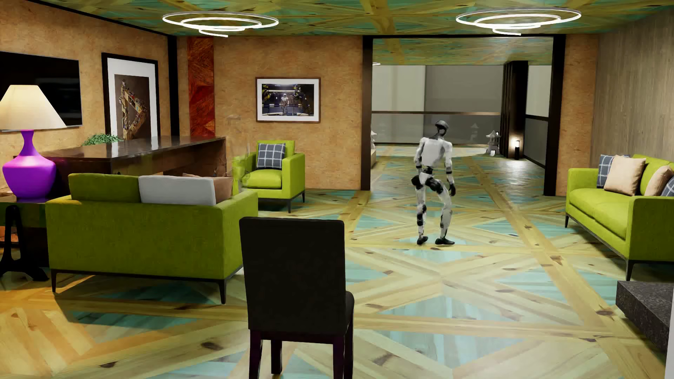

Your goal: Move towards the wood desk

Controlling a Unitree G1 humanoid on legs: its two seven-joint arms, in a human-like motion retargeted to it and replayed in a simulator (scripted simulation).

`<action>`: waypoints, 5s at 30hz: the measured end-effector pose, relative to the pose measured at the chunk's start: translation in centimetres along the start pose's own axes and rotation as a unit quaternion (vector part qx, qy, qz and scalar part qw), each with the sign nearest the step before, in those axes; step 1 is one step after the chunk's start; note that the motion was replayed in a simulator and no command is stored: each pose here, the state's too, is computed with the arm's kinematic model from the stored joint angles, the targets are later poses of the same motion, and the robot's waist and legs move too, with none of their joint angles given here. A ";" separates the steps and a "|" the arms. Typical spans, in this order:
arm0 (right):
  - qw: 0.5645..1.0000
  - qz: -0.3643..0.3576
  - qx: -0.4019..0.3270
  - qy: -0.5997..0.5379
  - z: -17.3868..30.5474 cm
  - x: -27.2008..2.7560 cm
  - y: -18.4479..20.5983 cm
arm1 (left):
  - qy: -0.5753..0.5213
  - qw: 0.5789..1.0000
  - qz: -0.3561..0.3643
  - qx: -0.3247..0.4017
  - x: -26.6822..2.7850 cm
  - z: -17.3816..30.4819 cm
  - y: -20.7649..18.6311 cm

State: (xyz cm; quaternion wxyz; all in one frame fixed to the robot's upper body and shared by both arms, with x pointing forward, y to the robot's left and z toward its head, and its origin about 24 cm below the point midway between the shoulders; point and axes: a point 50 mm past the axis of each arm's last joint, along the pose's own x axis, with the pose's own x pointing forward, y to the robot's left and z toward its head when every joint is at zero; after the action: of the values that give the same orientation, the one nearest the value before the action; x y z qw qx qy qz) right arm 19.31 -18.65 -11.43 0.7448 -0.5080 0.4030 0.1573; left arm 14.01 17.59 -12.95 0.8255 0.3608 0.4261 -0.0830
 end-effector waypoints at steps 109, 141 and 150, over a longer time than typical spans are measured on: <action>0.982 -0.116 0.125 -0.077 4.1 -0.5 -3.1 | 0.240 0.964 -0.054 -0.096 -3.5 -10.7 -2.7; 0.986 -0.158 0.009 -0.045 2.9 0.8 -10.1 | 0.203 0.972 0.010 -0.121 -2.1 -9.6 0.4; 0.998 -0.031 -0.017 -0.053 1.9 0.2 -1.2 | 0.142 0.985 -0.003 -0.100 -1.3 -5.9 -1.0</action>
State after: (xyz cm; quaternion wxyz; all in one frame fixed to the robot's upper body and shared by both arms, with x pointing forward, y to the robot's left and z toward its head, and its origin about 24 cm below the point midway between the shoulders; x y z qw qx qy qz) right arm 21.01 -17.55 -10.54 0.7608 -0.5238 0.3441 0.1683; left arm 8.97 20.56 -14.72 0.7880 0.2834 0.5464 0.0096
